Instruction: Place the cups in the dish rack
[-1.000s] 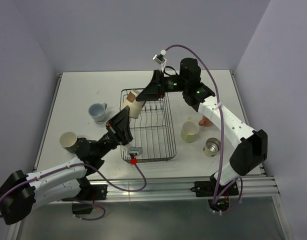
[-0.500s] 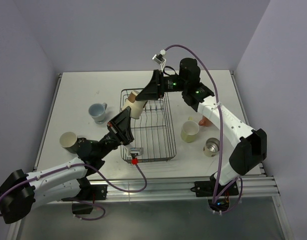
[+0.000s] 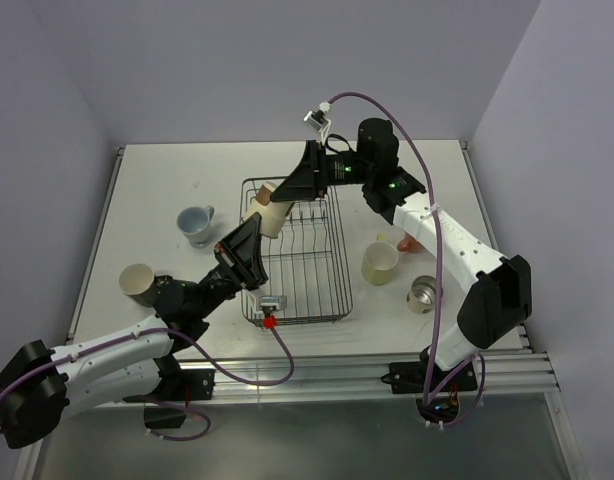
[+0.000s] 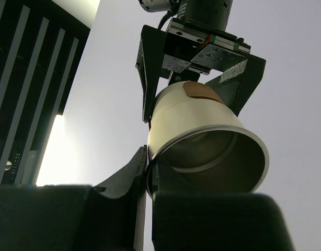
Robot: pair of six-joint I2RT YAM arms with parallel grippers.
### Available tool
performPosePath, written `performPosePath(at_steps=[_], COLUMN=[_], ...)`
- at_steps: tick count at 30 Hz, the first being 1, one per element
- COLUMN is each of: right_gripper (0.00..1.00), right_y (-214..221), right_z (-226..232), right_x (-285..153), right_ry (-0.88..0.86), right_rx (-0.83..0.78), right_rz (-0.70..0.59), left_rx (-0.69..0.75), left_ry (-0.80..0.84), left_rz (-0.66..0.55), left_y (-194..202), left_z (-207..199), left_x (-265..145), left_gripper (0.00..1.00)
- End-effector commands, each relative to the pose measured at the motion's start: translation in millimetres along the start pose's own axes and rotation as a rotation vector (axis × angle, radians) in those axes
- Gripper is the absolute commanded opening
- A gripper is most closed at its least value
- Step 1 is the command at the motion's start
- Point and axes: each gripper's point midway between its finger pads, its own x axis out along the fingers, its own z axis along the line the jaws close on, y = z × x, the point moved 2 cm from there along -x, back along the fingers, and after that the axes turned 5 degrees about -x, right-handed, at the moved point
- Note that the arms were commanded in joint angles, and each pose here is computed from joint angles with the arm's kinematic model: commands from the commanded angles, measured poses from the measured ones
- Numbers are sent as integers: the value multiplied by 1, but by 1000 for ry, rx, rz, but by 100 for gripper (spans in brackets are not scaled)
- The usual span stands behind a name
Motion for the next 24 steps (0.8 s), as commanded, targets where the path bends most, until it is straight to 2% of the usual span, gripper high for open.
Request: performPosePath(at_steps=[1, 2, 3, 10, 12, 13, 14, 19, 20, 21, 24], right_gripper=[59, 52, 52, 32, 29, 28, 27, 23, 23, 21, 17], right_y=[3, 3, 2, -7, -13, -14, -14, -37, -38, -49, -61], right_z=[9, 8, 8, 2, 3, -1, -2, -12, -23, -26, -48], right_x=[2, 2, 2, 3, 2, 3, 2, -10, -14, -17, -29], right_ry=[-49, -44, -43, 23, 38, 56, 67, 179, 256, 299, 480], right_rx=[-29, -30, -33, -79, -108, -103, -97, -199, -186, -268, -348], right_rz=[25, 26, 25, 4, -4, -5, -1, -44, -48, -55, -56], left_rx=[-4, 0, 5, -22, -21, 1, 9, -3, -14, -25, -100], left_ry=[-67, -62, -55, 31, 64, 71, 83, 100, 112, 162, 167], left_rz=[47, 51, 58, 118, 131, 134, 137, 177, 189, 223, 316], left_y=[9, 9, 10, 20, 21, 21, 21, 26, 27, 32, 45], left_z=[23, 22, 21, 12, 5, 6, 3, 2, 2, -6, 3], left_x=[1, 1, 1, -4, -9, -12, -14, -35, -38, -43, -54], left_gripper=[0, 0, 0, 37, 46, 56, 60, 69, 70, 73, 77])
